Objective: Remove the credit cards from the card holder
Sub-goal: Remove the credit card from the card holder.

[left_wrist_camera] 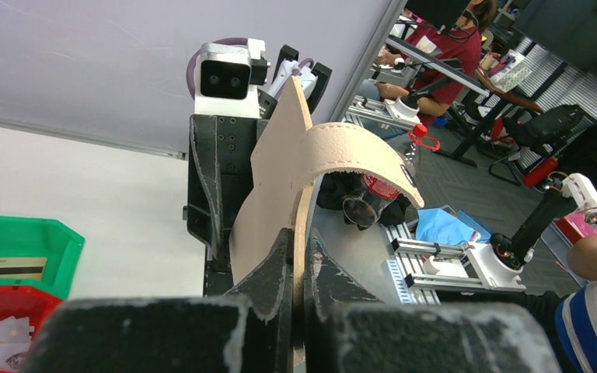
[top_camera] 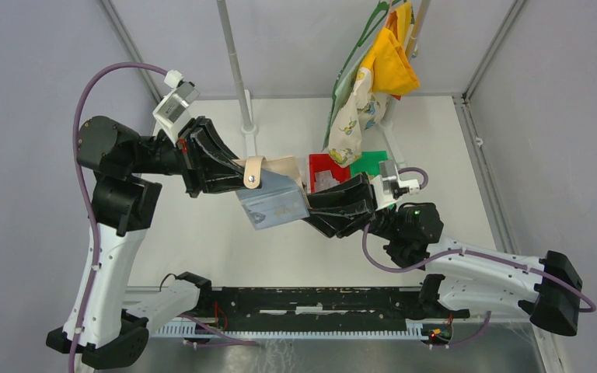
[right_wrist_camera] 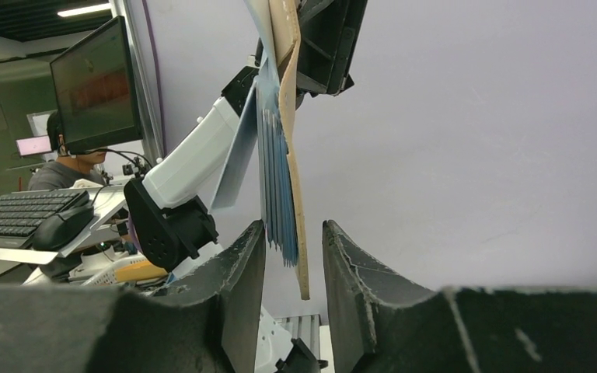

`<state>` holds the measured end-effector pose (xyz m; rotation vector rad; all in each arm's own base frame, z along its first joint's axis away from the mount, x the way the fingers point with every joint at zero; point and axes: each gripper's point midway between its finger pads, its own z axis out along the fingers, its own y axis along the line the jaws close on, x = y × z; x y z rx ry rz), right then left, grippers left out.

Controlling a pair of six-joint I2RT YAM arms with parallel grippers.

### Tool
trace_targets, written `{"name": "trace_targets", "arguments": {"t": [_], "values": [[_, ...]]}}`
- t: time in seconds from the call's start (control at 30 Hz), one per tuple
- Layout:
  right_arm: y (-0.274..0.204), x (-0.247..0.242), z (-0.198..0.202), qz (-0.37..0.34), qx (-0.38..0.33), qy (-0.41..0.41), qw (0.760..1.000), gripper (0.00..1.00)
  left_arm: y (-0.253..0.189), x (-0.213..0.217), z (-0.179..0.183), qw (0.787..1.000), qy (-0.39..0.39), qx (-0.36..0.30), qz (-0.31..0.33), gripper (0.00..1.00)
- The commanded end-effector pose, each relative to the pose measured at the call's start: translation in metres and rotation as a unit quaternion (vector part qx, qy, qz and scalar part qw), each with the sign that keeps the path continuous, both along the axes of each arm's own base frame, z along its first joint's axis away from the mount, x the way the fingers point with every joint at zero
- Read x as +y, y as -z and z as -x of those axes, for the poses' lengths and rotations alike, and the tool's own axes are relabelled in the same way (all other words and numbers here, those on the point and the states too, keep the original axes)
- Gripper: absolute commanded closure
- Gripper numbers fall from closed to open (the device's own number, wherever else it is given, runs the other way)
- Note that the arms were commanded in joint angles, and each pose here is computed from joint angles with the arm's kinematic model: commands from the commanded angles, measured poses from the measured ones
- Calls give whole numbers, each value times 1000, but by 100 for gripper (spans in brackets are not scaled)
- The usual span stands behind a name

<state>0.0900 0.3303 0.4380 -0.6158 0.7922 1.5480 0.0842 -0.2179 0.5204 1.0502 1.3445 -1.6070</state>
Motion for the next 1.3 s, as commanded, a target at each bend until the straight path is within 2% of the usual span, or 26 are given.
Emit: {"name": "trace_targets", "arguments": {"t": [0.0,0.1,0.27,0.53,0.67,0.93,1.1,1.27], "values": [[-31,-11,1,-52,0,3,999,61,-13,6,18,999,10,-29,9,98],[-35,-7,4,-53,11,-17,998,57,-9,6,18,999,11,-30,7,98],[-35,-2,23,-37,-12,-71,997,44,-4,6,13,999,5,-32,0,98],[-42,-9,28,-52,-9,-80,995,34,4,5,8,999,-1,-37,-9,98],[-45,1,24,-34,-7,-65,997,29,7,4,5,999,-3,-34,-11,98],[-51,13,-6,-16,13,23,1000,29,10,4,4,999,-4,-32,-13,98],[-63,16,-8,-24,0,28,999,31,12,4,6,999,-2,-30,-14,98],[-68,18,-5,-28,-2,18,999,38,13,5,8,999,0,-32,-15,98]]}}
